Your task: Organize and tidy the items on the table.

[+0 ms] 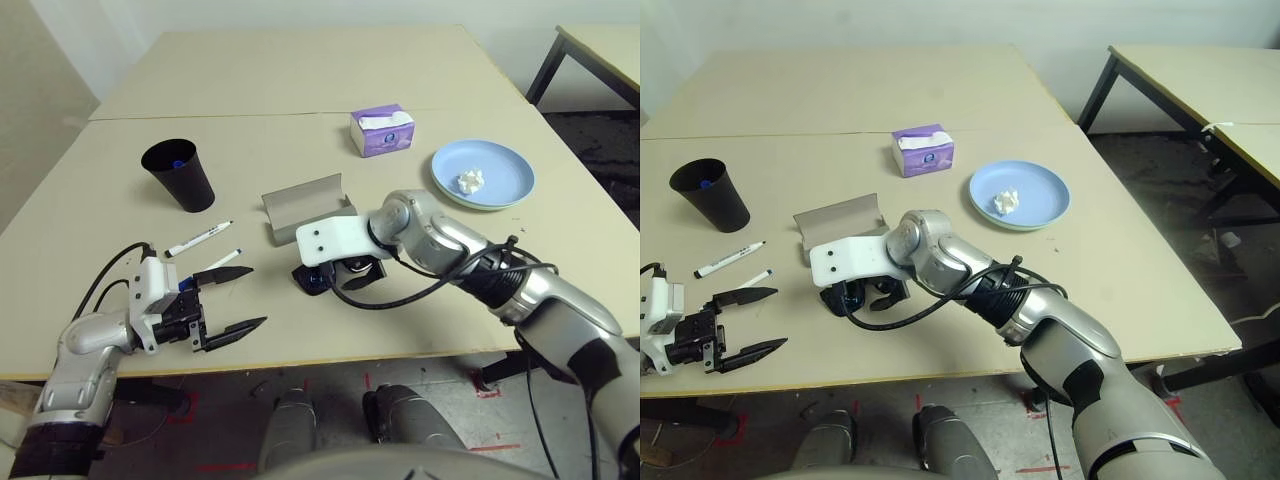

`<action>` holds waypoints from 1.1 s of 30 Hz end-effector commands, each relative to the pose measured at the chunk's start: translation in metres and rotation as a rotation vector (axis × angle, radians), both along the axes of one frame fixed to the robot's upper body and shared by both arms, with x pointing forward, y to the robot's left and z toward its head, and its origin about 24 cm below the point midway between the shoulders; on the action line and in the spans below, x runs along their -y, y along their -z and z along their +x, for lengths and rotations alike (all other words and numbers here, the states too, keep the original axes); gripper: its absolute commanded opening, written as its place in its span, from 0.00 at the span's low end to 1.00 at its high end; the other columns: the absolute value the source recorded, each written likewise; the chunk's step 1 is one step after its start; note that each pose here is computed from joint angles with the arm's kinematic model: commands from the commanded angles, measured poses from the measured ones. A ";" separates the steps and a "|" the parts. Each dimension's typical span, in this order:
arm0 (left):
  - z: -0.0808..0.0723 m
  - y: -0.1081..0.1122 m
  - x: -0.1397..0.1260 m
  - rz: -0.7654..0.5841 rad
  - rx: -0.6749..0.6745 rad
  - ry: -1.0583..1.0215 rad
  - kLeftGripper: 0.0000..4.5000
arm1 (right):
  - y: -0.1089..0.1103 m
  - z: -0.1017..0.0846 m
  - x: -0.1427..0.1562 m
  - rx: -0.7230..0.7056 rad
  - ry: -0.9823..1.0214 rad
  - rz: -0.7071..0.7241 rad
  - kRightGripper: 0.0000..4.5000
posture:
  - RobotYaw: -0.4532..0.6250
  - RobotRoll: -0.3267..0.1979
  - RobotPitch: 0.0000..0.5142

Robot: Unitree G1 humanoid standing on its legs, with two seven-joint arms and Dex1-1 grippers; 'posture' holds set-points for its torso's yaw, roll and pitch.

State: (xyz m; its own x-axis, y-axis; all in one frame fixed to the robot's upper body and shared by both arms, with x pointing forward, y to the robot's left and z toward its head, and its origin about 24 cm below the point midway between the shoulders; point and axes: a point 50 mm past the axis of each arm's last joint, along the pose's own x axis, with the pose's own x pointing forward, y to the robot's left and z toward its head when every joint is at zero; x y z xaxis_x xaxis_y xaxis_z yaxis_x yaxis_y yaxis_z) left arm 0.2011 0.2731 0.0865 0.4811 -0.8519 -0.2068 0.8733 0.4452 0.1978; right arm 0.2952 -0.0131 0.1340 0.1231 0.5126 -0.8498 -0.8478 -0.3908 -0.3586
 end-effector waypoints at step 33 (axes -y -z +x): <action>-0.001 0.005 0.014 -0.041 0.002 0.002 1.00 | 0.004 -0.003 0.004 -0.033 0.022 0.011 0.76 | 0.41 0.62 0.26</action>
State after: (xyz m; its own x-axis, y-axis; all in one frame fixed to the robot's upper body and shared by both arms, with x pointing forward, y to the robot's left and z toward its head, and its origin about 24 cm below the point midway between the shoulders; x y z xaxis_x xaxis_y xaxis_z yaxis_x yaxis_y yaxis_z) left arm 0.2013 0.2622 0.0829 0.4920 -0.8545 -0.1667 0.8670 0.4637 0.1822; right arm 0.2936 -0.0173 0.1337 0.1093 0.5287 -0.8417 -0.8696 -0.3594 -0.3387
